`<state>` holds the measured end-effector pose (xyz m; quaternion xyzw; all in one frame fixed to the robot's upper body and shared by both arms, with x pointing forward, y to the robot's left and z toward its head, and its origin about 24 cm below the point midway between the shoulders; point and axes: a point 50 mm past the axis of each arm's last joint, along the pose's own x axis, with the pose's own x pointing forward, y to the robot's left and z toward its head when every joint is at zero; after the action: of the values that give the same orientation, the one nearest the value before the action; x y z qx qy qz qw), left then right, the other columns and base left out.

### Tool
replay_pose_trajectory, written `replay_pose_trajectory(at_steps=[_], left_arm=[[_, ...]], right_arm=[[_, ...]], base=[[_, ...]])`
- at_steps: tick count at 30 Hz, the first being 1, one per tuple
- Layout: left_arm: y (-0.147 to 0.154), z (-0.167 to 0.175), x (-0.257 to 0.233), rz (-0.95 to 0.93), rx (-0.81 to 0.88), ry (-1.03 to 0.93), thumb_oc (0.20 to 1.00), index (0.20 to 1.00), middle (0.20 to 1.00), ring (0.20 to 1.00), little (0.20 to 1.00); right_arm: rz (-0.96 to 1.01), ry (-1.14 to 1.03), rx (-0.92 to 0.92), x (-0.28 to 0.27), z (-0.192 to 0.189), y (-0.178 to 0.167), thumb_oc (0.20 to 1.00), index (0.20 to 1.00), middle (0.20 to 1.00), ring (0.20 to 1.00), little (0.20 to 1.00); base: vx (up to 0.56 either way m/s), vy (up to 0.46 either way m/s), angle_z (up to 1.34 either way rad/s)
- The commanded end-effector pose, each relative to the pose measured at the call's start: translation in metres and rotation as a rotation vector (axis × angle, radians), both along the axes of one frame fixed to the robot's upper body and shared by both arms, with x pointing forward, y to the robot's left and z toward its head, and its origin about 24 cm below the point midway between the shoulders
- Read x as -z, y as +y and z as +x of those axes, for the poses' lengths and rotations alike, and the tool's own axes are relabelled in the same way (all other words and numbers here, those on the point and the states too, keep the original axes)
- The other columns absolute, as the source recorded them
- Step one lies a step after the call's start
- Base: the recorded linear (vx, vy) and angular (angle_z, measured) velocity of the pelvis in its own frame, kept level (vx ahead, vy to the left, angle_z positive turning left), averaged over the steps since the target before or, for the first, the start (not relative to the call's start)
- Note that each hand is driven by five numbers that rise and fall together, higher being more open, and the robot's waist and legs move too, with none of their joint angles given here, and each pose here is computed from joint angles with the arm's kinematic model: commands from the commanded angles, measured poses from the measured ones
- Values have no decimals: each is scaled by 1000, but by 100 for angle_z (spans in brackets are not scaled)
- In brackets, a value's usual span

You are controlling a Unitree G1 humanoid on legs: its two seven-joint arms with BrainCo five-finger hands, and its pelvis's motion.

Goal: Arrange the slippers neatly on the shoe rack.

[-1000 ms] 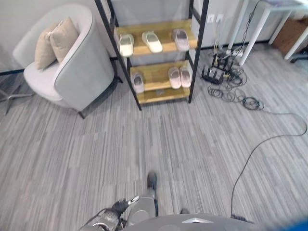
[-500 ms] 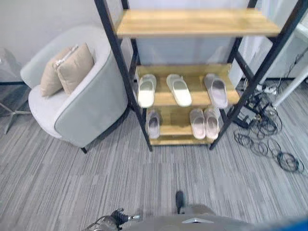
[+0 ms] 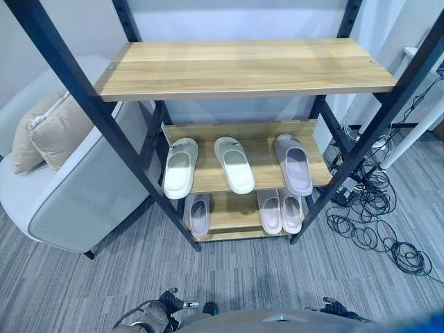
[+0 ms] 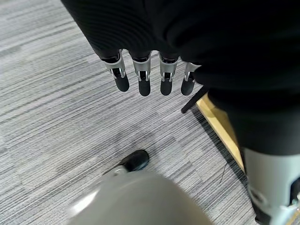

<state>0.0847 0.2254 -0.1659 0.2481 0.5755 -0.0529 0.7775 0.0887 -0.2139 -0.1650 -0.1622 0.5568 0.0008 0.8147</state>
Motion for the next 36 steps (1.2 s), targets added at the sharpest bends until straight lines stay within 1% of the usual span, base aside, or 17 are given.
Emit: replay_pose_trajectory(at_steps=[1, 2, 3, 4, 5, 6, 7, 10, 13, 18, 19, 21, 23, 27, 33, 35, 36], left_arm=[[-21, -5, 5, -31, 62, 28, 1000, 1000, 1000, 1000, 1000], [-14, -4, 3, -25, 66, 26, 1000, 1000, 1000, 1000, 1000], [-13, -4, 3, -32, 53, 17, 1000, 1000, 1000, 1000, 1000], [-10, -2, 2, -26, 69, 8, 1000, 1000, 1000, 1000, 1000], [-12, -2, 2, -30, 68, -4, 1000, 1000, 1000, 1000, 1000], [-10, -2, 2, -30, 61, -6, 1000, 1000, 1000, 1000, 1000], [-11, 1, 1, -21, 76, -21, 1000, 1000, 1000, 1000, 1000], [-11, 0, 1, -16, 65, -29, 1000, 1000, 1000, 1000, 1000], [-15, -1, 2, -18, 64, -36, 1000, 1000, 1000, 1000, 1000], [-23, -4, 4, -31, 87, -35, 1000, 1000, 1000, 1000, 1000], [-26, -4, 4, -35, 101, -32, 1000, 1000, 1000, 1000, 1000], [-29, -4, 5, -40, 107, -34, 1000, 1000, 1000, 1000, 1000], [-31, -6, 5, -42, 125, -27, 1000, 1000, 1000, 1000, 1000], [-32, -9, 6, -43, 137, -18, 1000, 1000, 1000, 1000, 1000], [-32, -9, 6, -36, 166, -5, 1000, 1000, 1000, 1000, 1000], [-34, -2, 5, -38, 180, -28, 1000, 1000, 1000, 1000, 1000], [-34, 0, 4, -39, 178, -32, 1000, 1000, 1000, 1000, 1000]], right_arm=[[16, -149, 20, -10, 30, 1, 1000, 1000, 1000, 1000, 1000], [17, -221, 2, -20, 43, -11, 1000, 1000, 1000, 1000, 1000], [57, -193, 45, -16, 27, -13, 1000, 1000, 1000, 1000, 1000], [24, -256, -7, -23, 36, -15, 1000, 1000, 1000, 1000, 1000], [52, -265, -19, -24, 27, -14, 1000, 1000, 1000, 1000, 1000], [3, -299, -107, -30, 34, -13, 1000, 1000, 1000, 1000, 1000], [31, -340, -108, -34, 39, -4, 1000, 1000, 1000, 1000, 1000], [54, -409, -140, -43, 46, 6, 1000, 1000, 1000, 1000, 1000], [54, -545, -131, -61, 59, 7, 1000, 1000, 1000, 1000, 1000], [64, -704, -150, -85, 79, 7, 1000, 1000, 1000, 1000, 1000], [66, -797, -167, -101, 91, 9, 1000, 1000, 1000, 1000, 1000], [61, -877, -180, -116, 102, 10, 1000, 1000, 1000, 1000, 1000], [39, -1012, -195, -142, 123, 10, 1000, 1000, 1000, 1000, 1000], [-24, -1185, -173, -179, 155, 6, 1000, 1000, 1000, 1000, 1000], [-56, -1192, -53, -187, 191, -8, 1000, 1000, 1000, 1000, 1000], [-88, -1198, -20, -197, 212, -16, 1000, 1000, 1000, 1000, 1000], [-91, -1204, -19, -200, 216, -17, 1000, 1000, 1000, 1000, 1000]], base=[[3, 105, 3], [-22, 90, 1], [-57, 80, 4], [-68, 68, 4], [-62, 77, -6], [-59, 80, -18], [-57, 82, -19], [-55, 64, -8], [-63, 75, -3], [-11, 80, 2], [19, 79, 3], [16, 58, 8], [26, 50, 5], [44, 37, 9], [35, 26, 16], [-35, 43, 26], [-1, 66, 21]])
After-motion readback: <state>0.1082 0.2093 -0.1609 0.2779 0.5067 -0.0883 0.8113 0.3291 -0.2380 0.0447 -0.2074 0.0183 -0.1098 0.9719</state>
